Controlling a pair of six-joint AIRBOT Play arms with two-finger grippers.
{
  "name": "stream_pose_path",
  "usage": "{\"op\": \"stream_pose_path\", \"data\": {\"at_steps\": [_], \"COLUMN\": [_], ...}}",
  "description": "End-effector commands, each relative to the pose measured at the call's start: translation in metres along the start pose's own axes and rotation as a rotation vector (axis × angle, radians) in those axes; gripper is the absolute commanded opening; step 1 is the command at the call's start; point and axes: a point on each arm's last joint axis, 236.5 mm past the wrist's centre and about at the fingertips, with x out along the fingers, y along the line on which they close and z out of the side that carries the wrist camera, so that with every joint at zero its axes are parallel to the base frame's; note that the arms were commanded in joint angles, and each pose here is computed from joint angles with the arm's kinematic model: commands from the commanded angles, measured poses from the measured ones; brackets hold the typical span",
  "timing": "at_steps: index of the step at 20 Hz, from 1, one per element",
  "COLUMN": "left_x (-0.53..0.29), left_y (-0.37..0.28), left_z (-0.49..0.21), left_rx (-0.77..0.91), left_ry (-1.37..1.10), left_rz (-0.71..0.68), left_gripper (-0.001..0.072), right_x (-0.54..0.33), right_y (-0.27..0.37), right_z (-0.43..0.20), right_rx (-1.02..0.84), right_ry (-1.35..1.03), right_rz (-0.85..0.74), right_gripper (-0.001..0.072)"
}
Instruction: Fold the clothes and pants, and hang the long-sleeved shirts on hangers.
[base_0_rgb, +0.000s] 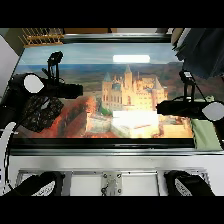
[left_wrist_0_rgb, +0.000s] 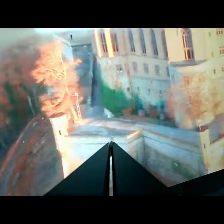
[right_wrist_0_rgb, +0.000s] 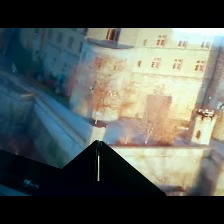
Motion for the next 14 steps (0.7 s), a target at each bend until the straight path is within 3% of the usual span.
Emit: {"op": "stream_pose_path", "data": {"at_steps": [1,2,3,4,8,14], "left_x": [0.0,0.0,-0.002,-0.003,0.0,0.08], "left_y": [0.001,0.004,0.015,0.03,0.126,0.215], "left_z": [0.001,0.006,0.013,0.019,0.01,-0.042], "left_rx": [0.003,0.016,0.071,0.101,0.137,0.006], "left_ry": [-0.004,-0.027,-0.053,-0.071,0.03,0.283], "left_rz": [0.004,0.016,0.057,0.111,0.395,0.461], "left_gripper": [0.0008,0.0015,0.0319,0.072,0.0705,0.0704], "right_x": [0.0,0.0,0.0,0.0,0.0,0.0], "right_y": [0.0,0.0,0.0,0.0,0.0,0.0], "right_z": [0.0,0.0,0.0,0.0,0.0,0.0], "right_rx": [0.0,0.0,0.0,0.0,0.0,0.0], "right_ry": [0.001,0.001,0.001,0.001,0.001,0.001], "right_rz": [0.001,0.001,0.0,0.001,0.001,0.001], "right_gripper": [0.0014,0.0014,0.0014,0.0015,0.0014,0.0015]}}
